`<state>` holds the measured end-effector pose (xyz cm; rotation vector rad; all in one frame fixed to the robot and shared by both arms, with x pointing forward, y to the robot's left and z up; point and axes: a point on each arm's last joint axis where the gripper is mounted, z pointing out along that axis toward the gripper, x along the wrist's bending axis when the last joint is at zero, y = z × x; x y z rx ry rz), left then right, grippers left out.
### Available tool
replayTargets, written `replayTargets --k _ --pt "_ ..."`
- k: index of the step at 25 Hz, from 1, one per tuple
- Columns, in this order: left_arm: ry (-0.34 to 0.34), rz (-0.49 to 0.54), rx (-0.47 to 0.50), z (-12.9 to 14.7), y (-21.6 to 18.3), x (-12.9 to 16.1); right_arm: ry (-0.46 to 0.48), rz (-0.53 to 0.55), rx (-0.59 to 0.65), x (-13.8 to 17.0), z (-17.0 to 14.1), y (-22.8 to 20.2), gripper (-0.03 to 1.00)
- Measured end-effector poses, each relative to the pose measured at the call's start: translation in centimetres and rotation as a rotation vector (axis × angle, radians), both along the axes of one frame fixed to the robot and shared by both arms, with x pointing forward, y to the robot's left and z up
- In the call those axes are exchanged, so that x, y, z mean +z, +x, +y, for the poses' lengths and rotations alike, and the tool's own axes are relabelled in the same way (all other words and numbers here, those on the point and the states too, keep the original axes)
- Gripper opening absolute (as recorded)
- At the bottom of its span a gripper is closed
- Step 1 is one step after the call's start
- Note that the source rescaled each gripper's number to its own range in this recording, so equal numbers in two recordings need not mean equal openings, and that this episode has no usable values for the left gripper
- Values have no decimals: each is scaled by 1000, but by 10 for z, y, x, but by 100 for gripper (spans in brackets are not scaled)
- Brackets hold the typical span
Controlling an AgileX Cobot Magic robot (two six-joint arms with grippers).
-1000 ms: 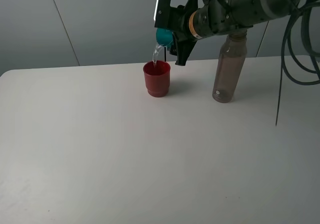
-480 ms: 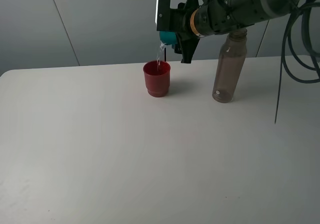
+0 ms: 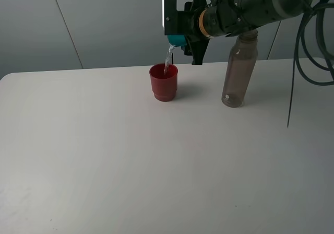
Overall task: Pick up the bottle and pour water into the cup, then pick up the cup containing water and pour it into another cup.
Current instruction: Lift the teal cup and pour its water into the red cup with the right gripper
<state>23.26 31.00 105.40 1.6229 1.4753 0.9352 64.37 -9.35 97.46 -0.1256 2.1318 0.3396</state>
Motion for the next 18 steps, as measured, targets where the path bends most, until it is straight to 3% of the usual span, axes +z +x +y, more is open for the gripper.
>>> replayTargets --k 18 --pt "0 0 0 0 0 0 -69 -44 24 2 -1 2 19"
